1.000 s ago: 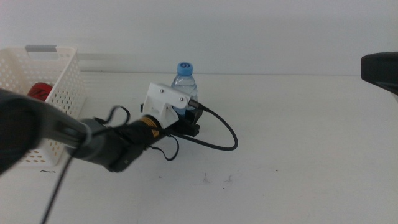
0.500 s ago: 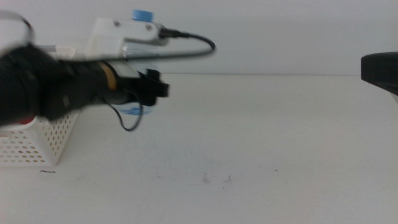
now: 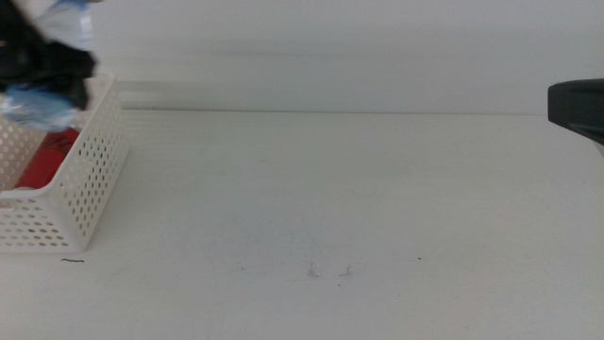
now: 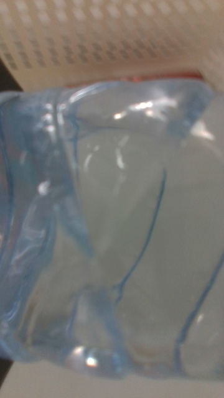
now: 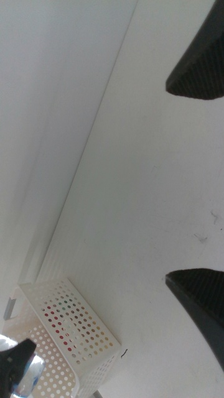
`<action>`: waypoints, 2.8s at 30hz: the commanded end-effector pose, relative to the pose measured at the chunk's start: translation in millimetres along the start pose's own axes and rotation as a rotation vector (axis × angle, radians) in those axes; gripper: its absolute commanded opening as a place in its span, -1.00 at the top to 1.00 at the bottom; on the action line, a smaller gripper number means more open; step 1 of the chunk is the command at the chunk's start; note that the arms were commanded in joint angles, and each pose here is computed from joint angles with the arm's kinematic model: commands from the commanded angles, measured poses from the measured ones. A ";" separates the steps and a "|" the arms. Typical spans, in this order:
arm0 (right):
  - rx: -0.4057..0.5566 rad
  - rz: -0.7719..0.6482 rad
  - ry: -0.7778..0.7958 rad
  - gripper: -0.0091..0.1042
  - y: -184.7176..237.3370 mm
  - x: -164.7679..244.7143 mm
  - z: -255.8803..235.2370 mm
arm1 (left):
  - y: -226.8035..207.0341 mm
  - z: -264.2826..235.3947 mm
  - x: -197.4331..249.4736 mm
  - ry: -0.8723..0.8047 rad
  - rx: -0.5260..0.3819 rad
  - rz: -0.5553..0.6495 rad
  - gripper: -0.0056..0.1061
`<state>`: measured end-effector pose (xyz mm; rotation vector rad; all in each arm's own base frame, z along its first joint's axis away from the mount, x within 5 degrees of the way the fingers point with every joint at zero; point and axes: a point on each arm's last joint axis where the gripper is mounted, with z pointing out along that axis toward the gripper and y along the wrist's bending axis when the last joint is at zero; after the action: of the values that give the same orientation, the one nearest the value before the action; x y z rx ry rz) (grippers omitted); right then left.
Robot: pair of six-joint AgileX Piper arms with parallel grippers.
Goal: Use arms to grab the bottles and put them into the dustbin to the left of the table.
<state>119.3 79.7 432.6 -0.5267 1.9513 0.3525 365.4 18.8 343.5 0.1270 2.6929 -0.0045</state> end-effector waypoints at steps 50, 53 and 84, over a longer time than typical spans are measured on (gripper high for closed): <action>0.010 -0.002 -0.012 -0.65 -1.4 -1.2 -0.8 | -92.1 -111.9 96.9 -0.608 0.154 0.213 -0.78; 0.010 -0.002 -0.012 -0.65 -1.4 -1.2 -0.8 | -102.9 -123.7 136.1 -0.765 0.222 0.242 -0.78; 0.062 0.128 -0.154 -0.65 -17.4 88.8 27.3 | -74.8 -94.6 222.6 -0.959 0.151 0.149 -0.78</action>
<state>118.5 64.5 353.3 -0.4022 1.8754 0.3667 122.8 -39.0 344.2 0.3381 1.7531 -0.1806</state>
